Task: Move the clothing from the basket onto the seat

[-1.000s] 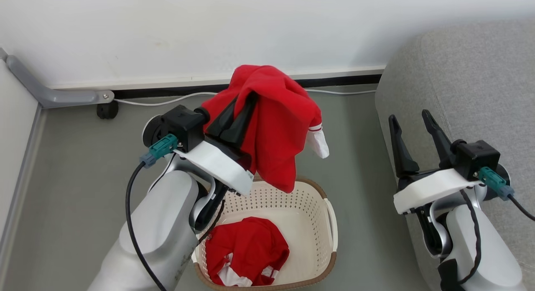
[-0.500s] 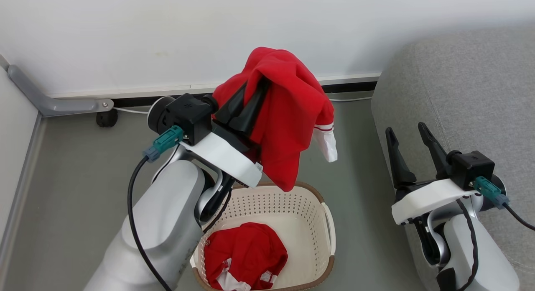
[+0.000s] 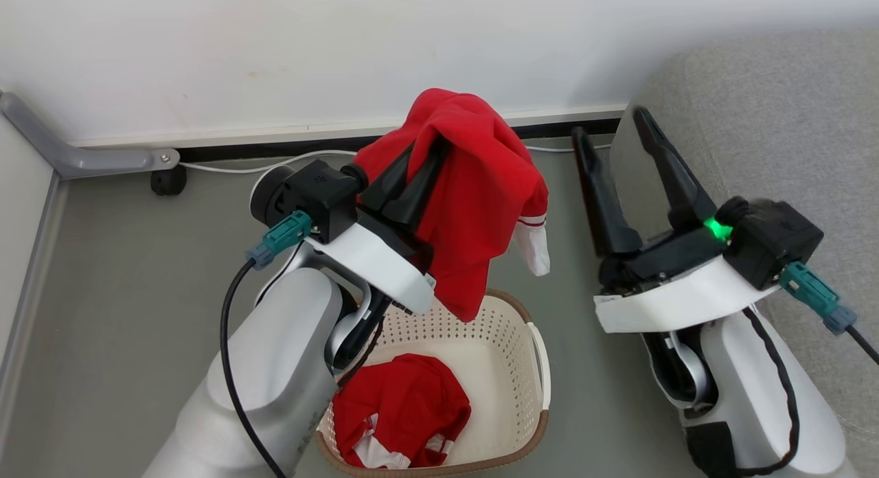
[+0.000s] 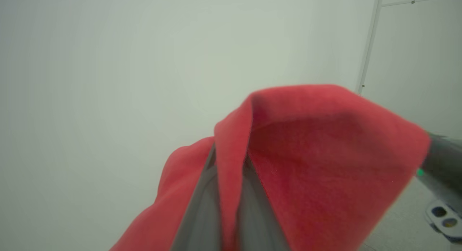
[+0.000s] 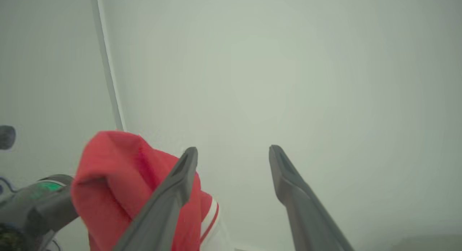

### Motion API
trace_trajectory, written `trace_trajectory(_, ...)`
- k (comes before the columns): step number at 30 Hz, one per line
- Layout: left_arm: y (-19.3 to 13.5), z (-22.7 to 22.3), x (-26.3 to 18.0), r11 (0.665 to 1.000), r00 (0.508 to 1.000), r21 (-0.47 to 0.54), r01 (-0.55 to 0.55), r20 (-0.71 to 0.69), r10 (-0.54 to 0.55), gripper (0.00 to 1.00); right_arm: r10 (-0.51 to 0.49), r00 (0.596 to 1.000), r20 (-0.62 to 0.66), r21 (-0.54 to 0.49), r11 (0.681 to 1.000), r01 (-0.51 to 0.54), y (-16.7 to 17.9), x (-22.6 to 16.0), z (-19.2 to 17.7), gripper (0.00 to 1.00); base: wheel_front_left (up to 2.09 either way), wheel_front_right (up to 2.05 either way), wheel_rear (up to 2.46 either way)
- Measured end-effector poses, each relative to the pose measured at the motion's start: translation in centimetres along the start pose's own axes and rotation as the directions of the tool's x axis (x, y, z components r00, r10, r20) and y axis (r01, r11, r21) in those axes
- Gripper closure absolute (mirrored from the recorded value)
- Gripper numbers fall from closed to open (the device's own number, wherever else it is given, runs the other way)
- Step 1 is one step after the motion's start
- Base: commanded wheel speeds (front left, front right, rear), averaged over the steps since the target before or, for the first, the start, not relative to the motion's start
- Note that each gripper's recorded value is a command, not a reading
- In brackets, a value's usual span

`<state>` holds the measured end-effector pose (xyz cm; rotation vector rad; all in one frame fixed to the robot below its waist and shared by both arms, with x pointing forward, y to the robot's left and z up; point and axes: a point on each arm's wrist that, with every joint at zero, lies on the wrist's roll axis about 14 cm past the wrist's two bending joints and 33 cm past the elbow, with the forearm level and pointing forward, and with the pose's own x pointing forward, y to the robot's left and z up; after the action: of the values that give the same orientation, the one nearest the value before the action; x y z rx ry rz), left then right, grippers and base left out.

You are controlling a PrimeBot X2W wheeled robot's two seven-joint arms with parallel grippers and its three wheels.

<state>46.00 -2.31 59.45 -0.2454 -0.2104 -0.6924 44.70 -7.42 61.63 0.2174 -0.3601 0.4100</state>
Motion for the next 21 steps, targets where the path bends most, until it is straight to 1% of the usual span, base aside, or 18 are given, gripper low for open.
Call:
trace_trajectory(4, 0.2, -0.6, -0.1, 1.000, 1.000, -0.006, -0.005, -0.014, 0.005, 1.00, 0.108, 0.990, 0.093, 0.016, 0.994, -0.110, 3.3, 1.3, 2.7, 0.00, 0.00, 0.00, 0.00)
trace_trajectory(6, 0.4, -0.8, -0.1, 1.000, 1.000, -0.007, -0.008, -0.019, 0.007, 1.00, 0.169, 0.980, 0.102, 0.019, 0.985, -0.172, 5.1, 1.5, 3.0, 0.00, 0.00, 0.00, 0.00)
trace_trajectory(8, 0.5, -1.0, -0.1, 1.000, 1.000, -0.009, -0.010, -0.023, 0.010, 1.00, 0.217, 0.972, 0.085, 0.013, 0.976, -0.219, 6.3, 1.4, 2.5, 0.00, 0.00, 0.00, 0.00)
trace_trajectory(11, 0.5, -1.1, -0.2, 1.000, 1.000, -0.009, -0.012, -0.024, 0.012, 1.00, 0.251, 0.967, 0.039, 0.008, 0.968, -0.251, 7.1, 1.1, 1.0, 0.00, 0.00, 0.00, 0.00)
trace_trajectory(14, 0.5, -1.1, -0.2, 1.000, 1.000, -0.011, -0.014, -0.024, 0.013, 1.00, 0.251, 0.968, -0.026, -0.001, 0.968, -0.251, 6.9, 0.9, -1.0, 0.00, 0.00, 0.00, 0.00)
trace_trajectory(16, 0.4, -1.0, -0.2, 1.000, 1.000, -0.013, -0.013, -0.022, 0.013, 1.00, 0.255, 0.963, -0.090, -0.025, 0.966, -0.258, 6.8, 0.4, -2.9, 0.00, 0.00, 0.00, 0.00)
trace_trajectory(17, 0.3, -1.0, -0.1, 1.000, 1.000, -0.014, -0.011, -0.021, 0.011, 1.00, 0.257, 0.954, -0.153, -0.038, 0.963, -0.265, 6.7, -0.1, -4.8, 0.00, 0.00, 0.00, 0.00)
trace_trajectory(19, 0.3, -0.9, -0.1, 1.000, 1.000, -0.015, -0.009, -0.019, 0.009, 1.00, 0.247, 0.948, -0.199, -0.047, 0.964, -0.261, 6.3, -0.6, -6.2, 0.00, 0.00, 0.00, 0.00)
trace_trajectory(20, 0.1, -0.9, -0.1, 1.000, 1.000, -0.015, -0.006, -0.018, 0.005, 1.00, 0.223, 0.944, -0.242, -0.061, 0.968, -0.244, 5.6, -0.9, -7.5, 0.00, 0.00, 0.00, 0.00)
trace_trajectory(21, 0.1, -0.9, -0.1, 1.000, 1.000, -0.015, -0.004, -0.018, 0.004, 1.00, 0.214, 0.944, -0.251, -0.064, 0.969, -0.237, 5.3, -0.9, -7.8, 0.00, 0.00, 0.00, 0.00)
